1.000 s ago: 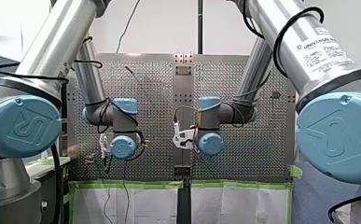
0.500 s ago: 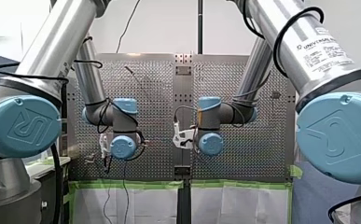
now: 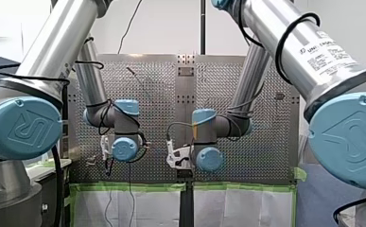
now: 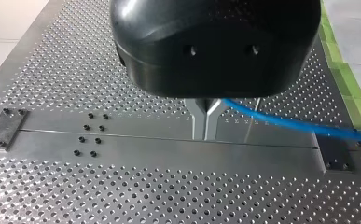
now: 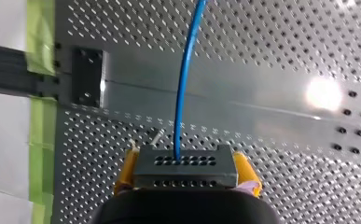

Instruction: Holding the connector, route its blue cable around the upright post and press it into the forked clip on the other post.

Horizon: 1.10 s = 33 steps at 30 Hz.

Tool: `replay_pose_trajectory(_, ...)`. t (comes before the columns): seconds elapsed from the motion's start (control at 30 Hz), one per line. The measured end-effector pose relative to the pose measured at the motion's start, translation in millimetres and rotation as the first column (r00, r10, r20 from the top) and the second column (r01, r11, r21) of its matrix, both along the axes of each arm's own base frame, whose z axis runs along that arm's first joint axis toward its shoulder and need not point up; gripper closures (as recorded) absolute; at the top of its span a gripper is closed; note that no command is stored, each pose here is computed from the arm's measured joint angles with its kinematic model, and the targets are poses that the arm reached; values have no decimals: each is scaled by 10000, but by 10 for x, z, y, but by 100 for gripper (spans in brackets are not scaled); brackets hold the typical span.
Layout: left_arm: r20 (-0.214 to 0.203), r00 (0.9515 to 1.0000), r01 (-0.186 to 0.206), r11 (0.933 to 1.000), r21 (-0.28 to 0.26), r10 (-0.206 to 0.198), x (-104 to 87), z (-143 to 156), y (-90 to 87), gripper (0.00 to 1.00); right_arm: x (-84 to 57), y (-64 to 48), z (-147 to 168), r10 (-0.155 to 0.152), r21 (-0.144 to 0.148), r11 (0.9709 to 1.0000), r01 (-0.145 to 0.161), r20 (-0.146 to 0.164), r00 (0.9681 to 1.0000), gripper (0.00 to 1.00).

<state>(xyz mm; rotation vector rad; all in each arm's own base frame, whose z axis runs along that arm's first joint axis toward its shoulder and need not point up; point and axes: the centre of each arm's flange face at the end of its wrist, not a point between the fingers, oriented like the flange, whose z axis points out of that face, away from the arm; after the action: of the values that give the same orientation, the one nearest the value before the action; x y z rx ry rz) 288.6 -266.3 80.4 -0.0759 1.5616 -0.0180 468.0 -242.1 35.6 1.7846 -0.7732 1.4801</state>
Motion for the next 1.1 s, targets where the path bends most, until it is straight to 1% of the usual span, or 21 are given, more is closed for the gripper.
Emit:
replay_pose_trajectory(0.13,0,10000,0,10000,0,0,0,0,0,99,11,45,-40,82,53,10000,-81,-65,9999,98)
replay_pose_trajectory(0.37,-15,10000,1,10000,23,0,-2,-8,6,99,12,52,-47,94,62,9999,-94,-77,9999,98)
replay_pose_trajectory(0.5,-254,9995,175,9991,375,-166,-59,-113,40,99,13,53,-47,96,63,9999,-96,-78,9999,98)
replay_pose_trajectory(0.63,-614,9971,507,9946,906,-452,-111,-256,45,99,13,53,-47,96,63,9999,-96,-77,9999,98)
replay_pose_trajectory(0.7,-760,9958,590,9919,1126,-506,-128,-314,50,99,12,53,-47,95,63,9999,-95,-78,9999,98)
replay_pose_trajectory(0.83,-1069,9929,699,9847,1594,-531,-162,-439,66,99,13,53,-47,96,62,9999,-95,-77,9999,98)
replay_pose_trajectory(0.93,-1297,9902,753,9805,1817,-520,-191,-531,83,99,13,53,-47,96,63,9999,-96,-77,9999,98)
replay_pose_trajectory(1.03,-1534,9869,803,9772,1968,-502,-224,-629,102,99,13,53,-47,96,63,9999,-96,-77,9999,98)
replay_pose_trajectory(1.1,-1617,9856,820,9761,2014,-494,-236,-663,109,99,13,54,-47,97,63,9999,-96,-78,9999,98)
